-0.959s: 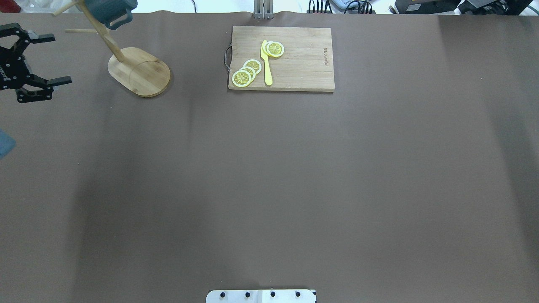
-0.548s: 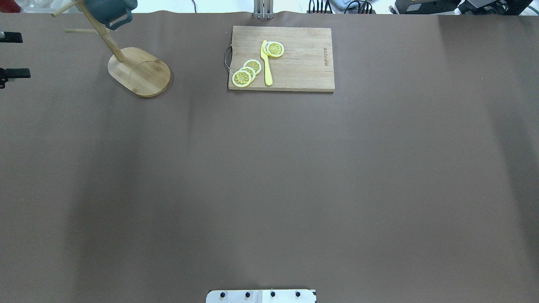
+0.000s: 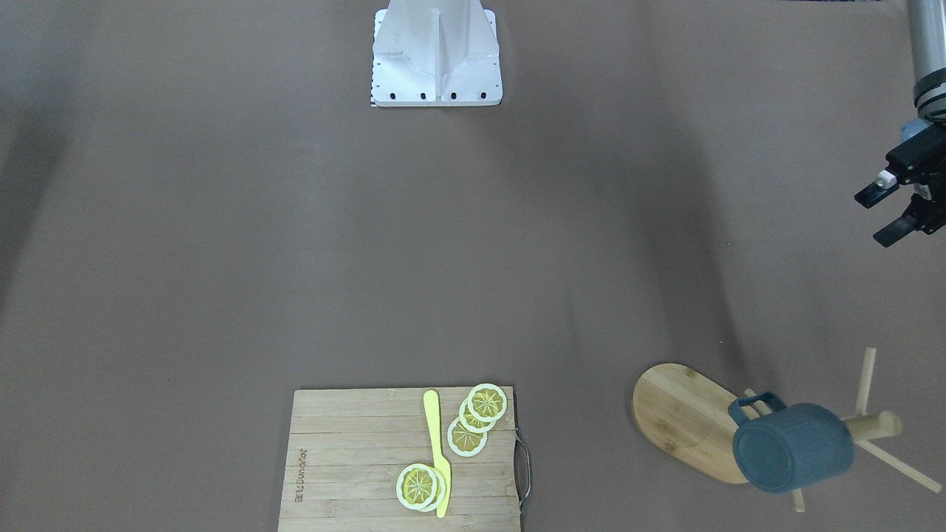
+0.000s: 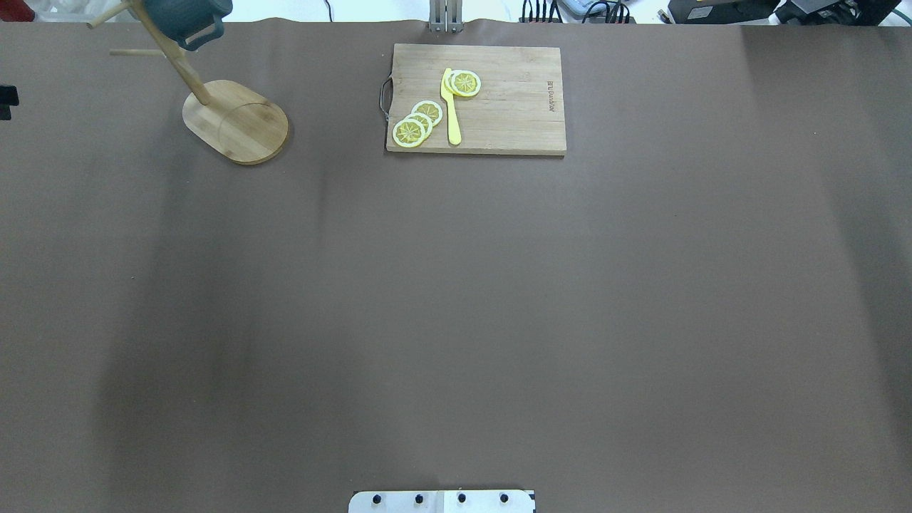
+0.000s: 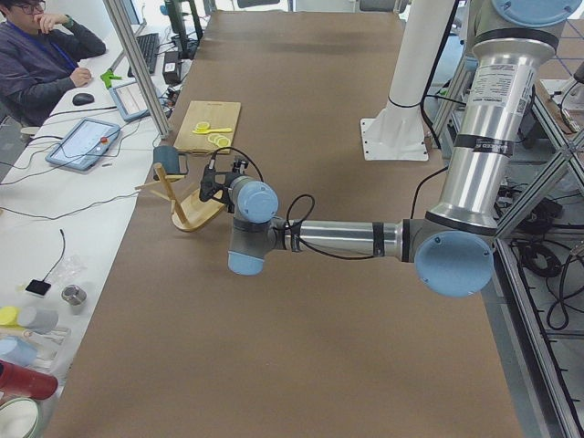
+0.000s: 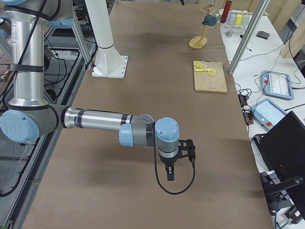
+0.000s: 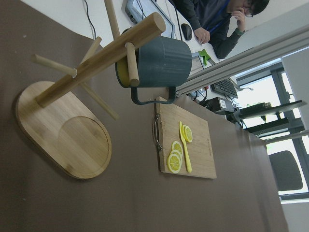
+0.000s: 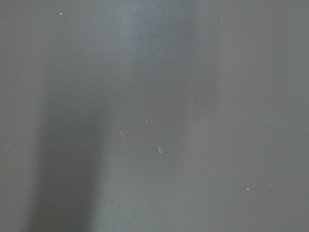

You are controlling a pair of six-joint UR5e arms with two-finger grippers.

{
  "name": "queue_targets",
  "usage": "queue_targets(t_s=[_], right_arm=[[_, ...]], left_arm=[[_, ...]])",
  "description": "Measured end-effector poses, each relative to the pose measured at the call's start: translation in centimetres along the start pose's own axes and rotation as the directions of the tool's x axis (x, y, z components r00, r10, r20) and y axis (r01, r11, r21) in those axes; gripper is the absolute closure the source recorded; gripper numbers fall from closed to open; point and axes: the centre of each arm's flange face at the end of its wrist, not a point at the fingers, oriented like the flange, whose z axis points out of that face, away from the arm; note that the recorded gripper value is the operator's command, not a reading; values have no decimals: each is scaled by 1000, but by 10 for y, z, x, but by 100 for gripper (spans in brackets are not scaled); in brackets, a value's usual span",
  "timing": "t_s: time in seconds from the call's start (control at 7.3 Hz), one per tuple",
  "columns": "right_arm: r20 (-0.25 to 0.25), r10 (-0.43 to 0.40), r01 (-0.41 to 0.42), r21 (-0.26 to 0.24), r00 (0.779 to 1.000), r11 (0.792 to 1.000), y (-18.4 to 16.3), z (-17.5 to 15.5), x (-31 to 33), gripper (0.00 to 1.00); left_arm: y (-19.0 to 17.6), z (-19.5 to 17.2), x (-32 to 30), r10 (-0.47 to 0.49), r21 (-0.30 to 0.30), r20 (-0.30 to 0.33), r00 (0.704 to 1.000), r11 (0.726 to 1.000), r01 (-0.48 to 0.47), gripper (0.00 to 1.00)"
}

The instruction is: Hang cup on storage rack

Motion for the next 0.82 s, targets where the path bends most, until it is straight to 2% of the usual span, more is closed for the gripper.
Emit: queue_targets(t_s=[0.14,0.27,0.55,0.69,0.82], right_arm=[[0,-1,1,0,1000,1000,0,0,0,0],[0,-1,1,0,1000,1000,0,0,0,0],[0,7,-7,2,1000,1000,-1,0,-1,0],[0,10,-10,5,1000,1000,-2,-1,-1,0],[-1,11,-11,7,1000,1000,-2,-1,-1,0]], left_arm=[[-1,-5,-10,142,-5,44,989,990,-142,1],[-9,-10,-20,278,-26,100,955,961,-277,1],[-30,-23,-41,499,-93,214,839,866,-491,1],[-36,-25,-50,556,-126,259,790,830,-543,1],[-36,-27,-61,565,-165,290,772,825,-541,1]])
